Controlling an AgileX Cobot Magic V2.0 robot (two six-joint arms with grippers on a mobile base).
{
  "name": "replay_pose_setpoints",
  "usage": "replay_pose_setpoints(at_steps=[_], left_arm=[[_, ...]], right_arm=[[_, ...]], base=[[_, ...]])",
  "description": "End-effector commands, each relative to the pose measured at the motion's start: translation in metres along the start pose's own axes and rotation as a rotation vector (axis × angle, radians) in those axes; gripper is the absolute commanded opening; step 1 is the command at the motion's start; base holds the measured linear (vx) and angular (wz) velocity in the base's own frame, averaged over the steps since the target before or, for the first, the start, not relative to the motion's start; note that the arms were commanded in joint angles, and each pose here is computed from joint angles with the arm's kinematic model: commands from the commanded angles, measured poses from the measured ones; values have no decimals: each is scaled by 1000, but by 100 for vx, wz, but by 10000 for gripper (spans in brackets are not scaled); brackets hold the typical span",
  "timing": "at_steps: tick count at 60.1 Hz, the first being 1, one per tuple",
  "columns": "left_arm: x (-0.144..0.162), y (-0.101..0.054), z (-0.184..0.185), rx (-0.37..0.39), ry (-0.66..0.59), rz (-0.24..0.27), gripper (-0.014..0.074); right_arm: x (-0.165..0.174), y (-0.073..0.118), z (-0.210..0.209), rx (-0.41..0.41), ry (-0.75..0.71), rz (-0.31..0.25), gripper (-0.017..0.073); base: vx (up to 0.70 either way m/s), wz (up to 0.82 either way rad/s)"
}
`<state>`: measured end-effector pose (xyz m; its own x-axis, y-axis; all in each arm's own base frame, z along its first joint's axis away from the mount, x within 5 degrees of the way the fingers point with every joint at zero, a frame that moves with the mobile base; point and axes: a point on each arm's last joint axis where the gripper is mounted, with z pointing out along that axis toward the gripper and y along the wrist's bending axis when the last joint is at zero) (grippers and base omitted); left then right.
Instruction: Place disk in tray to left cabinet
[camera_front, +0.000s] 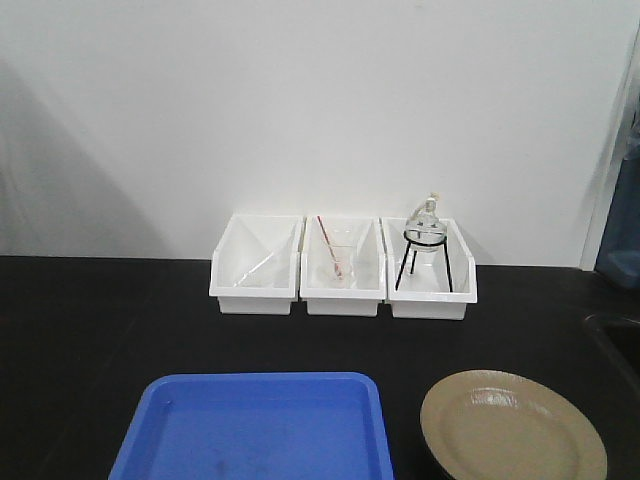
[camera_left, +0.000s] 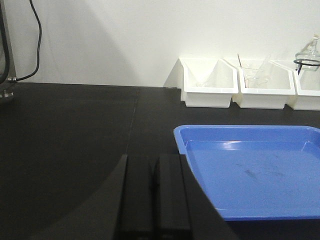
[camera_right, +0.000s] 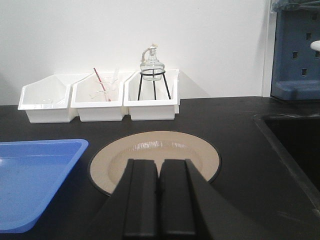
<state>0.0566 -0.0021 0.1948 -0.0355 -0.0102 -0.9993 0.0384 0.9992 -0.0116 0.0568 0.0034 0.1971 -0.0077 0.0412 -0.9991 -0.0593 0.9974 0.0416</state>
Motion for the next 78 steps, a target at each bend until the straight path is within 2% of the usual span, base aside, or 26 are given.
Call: replay_pose_setpoints(at_steps=[1, 58, 69, 78], left_arm=[[-1, 0, 0, 8, -68, -6, -6], [-3, -1, 0, 9, -86, -6, -6], [-9, -1, -1, 11, -149, -12, -6], [-36, -1, -7, 17, -318, -22, -6]], right_arm=[[-1, 0, 0, -3, -74, -18, -6], [-1, 0, 0, -3, -77, -18, -6], [-5, 0, -1, -6, -121, -18, -6], [-25, 1, -5, -15, -281, 3, -3]], base=[[0, 0], [0, 0], [0, 0], [0, 0]])
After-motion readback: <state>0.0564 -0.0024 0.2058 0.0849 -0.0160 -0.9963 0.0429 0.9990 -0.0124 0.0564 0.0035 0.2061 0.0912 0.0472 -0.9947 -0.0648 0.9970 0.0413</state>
